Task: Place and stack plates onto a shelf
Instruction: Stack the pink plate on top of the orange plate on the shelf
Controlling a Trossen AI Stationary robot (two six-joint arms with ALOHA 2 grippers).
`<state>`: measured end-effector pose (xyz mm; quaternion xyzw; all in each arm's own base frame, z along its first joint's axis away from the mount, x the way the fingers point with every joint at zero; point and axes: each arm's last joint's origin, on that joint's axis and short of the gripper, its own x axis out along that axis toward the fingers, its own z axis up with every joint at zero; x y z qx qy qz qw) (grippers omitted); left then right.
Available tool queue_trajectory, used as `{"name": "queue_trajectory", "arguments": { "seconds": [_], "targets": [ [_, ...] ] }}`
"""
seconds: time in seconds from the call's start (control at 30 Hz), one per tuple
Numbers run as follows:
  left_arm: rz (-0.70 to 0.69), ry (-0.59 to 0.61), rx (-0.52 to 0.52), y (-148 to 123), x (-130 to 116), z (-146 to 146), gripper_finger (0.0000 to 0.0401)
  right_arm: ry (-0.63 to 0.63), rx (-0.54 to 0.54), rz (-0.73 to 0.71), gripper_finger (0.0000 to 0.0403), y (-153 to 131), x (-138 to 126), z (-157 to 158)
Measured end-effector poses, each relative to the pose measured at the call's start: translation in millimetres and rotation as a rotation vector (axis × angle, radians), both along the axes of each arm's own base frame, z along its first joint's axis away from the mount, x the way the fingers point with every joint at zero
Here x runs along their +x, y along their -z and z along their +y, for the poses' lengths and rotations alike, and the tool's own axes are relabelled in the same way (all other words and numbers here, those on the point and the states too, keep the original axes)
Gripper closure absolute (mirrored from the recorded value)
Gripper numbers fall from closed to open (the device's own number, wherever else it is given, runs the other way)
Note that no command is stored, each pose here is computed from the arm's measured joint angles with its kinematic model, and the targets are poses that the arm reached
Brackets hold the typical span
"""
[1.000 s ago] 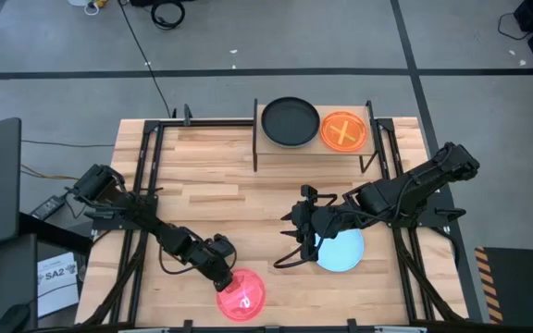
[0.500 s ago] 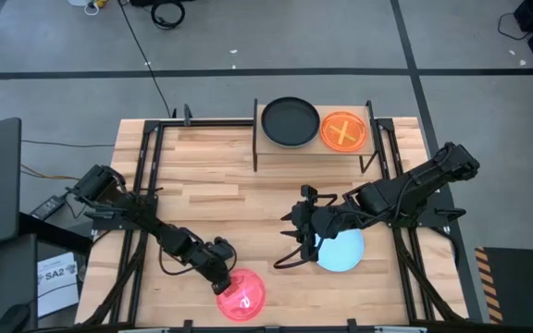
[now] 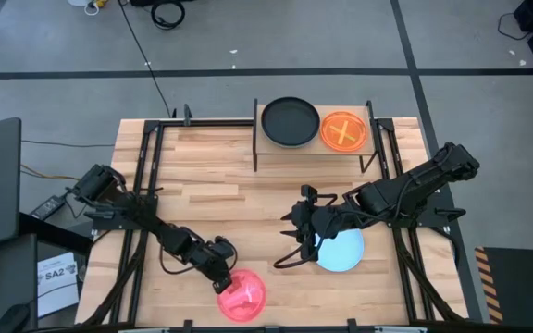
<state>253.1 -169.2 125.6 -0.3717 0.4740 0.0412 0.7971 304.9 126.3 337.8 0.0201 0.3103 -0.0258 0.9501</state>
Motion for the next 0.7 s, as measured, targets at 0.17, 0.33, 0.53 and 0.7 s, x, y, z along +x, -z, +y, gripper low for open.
{"name": "queue_trajectory", "arguments": {
  "seconds": [0.17,0.33,0.53,0.7],
  "targets": [
    [-0.025,0.011,0.022,-6,5,10,0.0393,0.015,-0.006,0.000,0.0233,0,2,-5],
    [-0.111,0.049,0.104,-22,15,35,0.0395,0.049,-0.008,0.000,0.0233,0,6,-16],
    [-0.204,0.047,0.232,-41,29,82,0.0395,0.090,-0.047,0.004,0.0233,0,13,-38],
    [-0.246,-0.015,0.311,-52,36,122,0.0394,0.121,-0.105,0.007,0.0233,-1,19,-62]
  ]
}}
